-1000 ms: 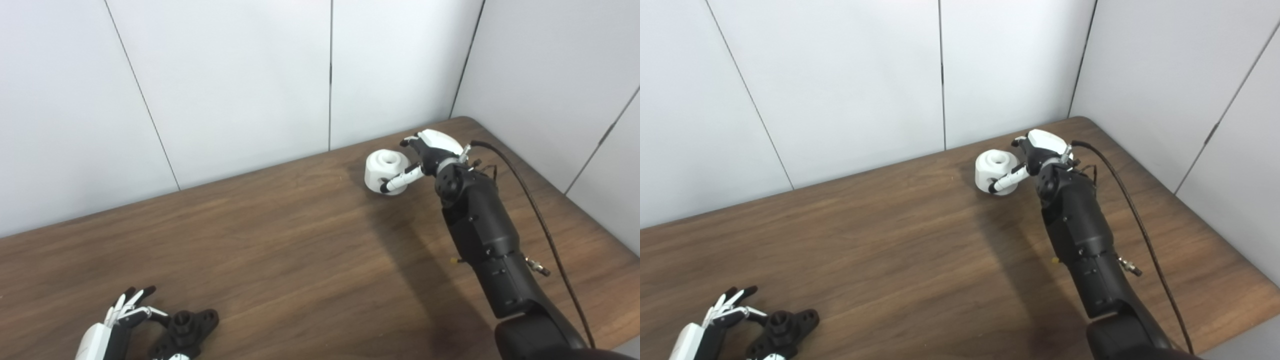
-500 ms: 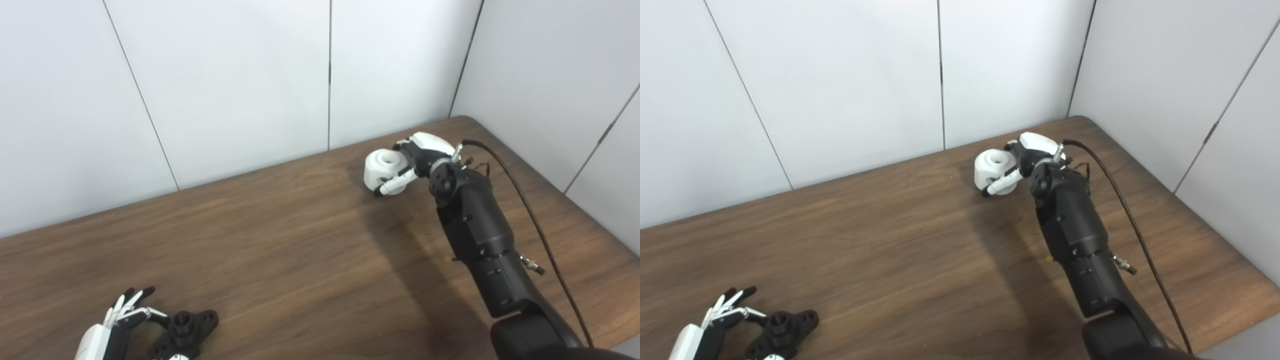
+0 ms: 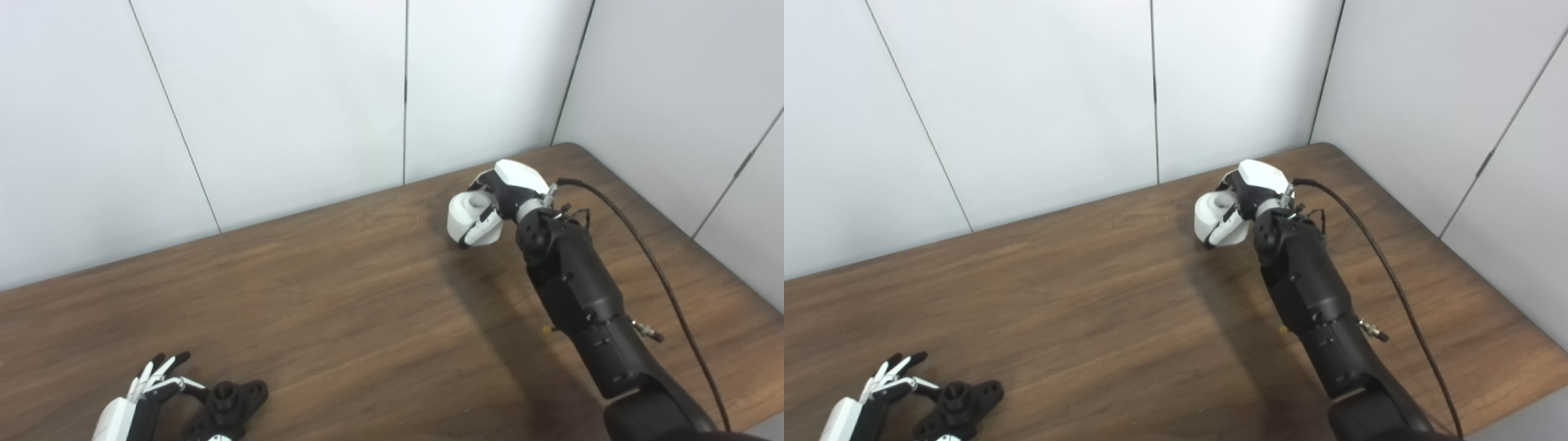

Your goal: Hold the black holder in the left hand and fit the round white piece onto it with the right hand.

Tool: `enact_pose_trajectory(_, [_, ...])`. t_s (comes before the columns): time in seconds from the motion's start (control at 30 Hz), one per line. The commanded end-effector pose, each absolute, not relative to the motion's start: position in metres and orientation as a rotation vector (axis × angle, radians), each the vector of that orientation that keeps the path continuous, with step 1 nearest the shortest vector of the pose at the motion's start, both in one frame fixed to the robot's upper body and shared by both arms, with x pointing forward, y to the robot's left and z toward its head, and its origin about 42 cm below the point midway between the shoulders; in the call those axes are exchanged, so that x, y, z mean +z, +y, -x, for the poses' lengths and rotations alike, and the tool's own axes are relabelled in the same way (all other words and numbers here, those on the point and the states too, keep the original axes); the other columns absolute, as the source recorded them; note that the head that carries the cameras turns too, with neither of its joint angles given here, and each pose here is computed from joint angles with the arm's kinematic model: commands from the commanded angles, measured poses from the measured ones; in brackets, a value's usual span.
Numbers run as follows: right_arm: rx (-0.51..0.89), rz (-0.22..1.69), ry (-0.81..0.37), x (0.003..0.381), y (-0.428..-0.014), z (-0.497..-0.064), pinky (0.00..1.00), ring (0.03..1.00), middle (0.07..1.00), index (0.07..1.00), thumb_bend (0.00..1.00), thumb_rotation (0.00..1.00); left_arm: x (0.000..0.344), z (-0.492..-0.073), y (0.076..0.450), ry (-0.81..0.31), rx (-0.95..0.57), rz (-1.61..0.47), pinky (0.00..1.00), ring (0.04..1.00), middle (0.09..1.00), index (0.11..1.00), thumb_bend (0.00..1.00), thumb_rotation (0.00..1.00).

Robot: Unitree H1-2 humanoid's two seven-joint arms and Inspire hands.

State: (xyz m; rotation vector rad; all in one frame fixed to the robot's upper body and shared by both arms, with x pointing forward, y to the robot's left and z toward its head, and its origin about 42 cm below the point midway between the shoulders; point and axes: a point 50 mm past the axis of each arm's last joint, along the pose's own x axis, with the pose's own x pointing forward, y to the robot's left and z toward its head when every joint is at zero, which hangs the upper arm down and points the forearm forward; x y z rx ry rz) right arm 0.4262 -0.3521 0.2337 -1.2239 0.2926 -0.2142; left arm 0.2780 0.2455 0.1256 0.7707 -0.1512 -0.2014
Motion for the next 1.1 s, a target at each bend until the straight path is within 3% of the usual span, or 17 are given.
enact_pose_trajectory(0.0, [-0.273, 1.251, 0.202, 0.261, -0.356, -0.430, 0.75, 0.770, 0.726, 0.482, 0.52, 0.14, 0.132, -0.278, 0.248, -0.165, -0.192, -0.786, 1.00, 1.000, 0.905, 0.482, 0.52, 0.03])
enact_pose_trajectory(0.2, [-0.264, 1.242, 0.192, 0.260, -0.357, -0.430, 0.74, 0.748, 0.703, 0.479, 0.52, 0.13, 0.132, -0.278, 0.249, -0.167, -0.192, -0.784, 1.00, 1.000, 0.904, 0.482, 0.52, 0.04])
enact_pose_trajectory(0.3, [-0.258, 1.244, 0.195, 0.260, -0.356, -0.430, 0.66, 0.689, 0.664, 0.481, 0.52, 0.13, 0.132, -0.278, 0.249, -0.167, -0.191, -0.787, 1.00, 1.000, 0.903, 0.482, 0.52, 0.03])
enact_pose_trajectory(0.33, [-0.256, 1.244, 0.194, 0.260, -0.356, -0.430, 0.58, 0.614, 0.613, 0.483, 0.52, 0.13, 0.132, -0.278, 0.249, -0.165, -0.191, -0.787, 1.00, 1.000, 0.903, 0.482, 0.52, 0.03])
enact_pose_trajectory(0.5, [-0.244, 1.243, 0.177, 0.263, -0.353, -0.427, 0.46, 0.524, 0.552, 0.481, 0.52, 0.13, 0.132, -0.279, 0.249, -0.162, -0.194, -0.788, 1.00, 1.000, 0.904, 0.482, 0.52, 0.03])
enact_pose_trajectory(0.6, [-0.227, 1.247, 0.160, 0.267, -0.349, -0.424, 0.40, 0.478, 0.523, 0.456, 0.52, 0.01, 0.131, -0.280, 0.248, -0.162, -0.196, -0.791, 1.00, 1.000, 0.903, 0.482, 0.52, 0.03])
enact_pose_trajectory(0.83, [-0.177, 1.239, 0.123, 0.281, -0.336, -0.416, 0.42, 0.498, 0.526, 0.454, 0.52, 0.00, 0.130, -0.282, 0.246, -0.158, -0.203, -0.797, 1.00, 1.000, 0.903, 0.482, 0.52, 0.04])
enact_pose_trajectory(1.0, [-0.097, 1.226, 0.076, 0.297, -0.322, -0.411, 0.22, 0.286, 0.407, 0.509, 0.52, 0.00, 0.130, -0.284, 0.242, -0.144, -0.210, -0.811, 1.00, 1.000, 0.901, 0.482, 0.52, 0.04])
enact_pose_trajectory(1.03, [-0.077, 1.234, 0.063, 0.303, -0.317, -0.409, 0.21, 0.280, 0.403, 0.511, 0.52, 0.00, 0.130, -0.284, 0.240, -0.139, -0.213, -0.817, 1.00, 1.000, 0.901, 0.482, 0.52, 0.04])
enact_pose_trajectory(1.07, [-0.059, 1.243, 0.054, 0.308, -0.312, -0.408, 0.27, 0.346, 0.453, 0.483, 0.52, 0.00, 0.130, -0.284, 0.239, -0.135, -0.216, -0.822, 1.00, 1.000, 0.901, 0.482, 0.52, 0.04])
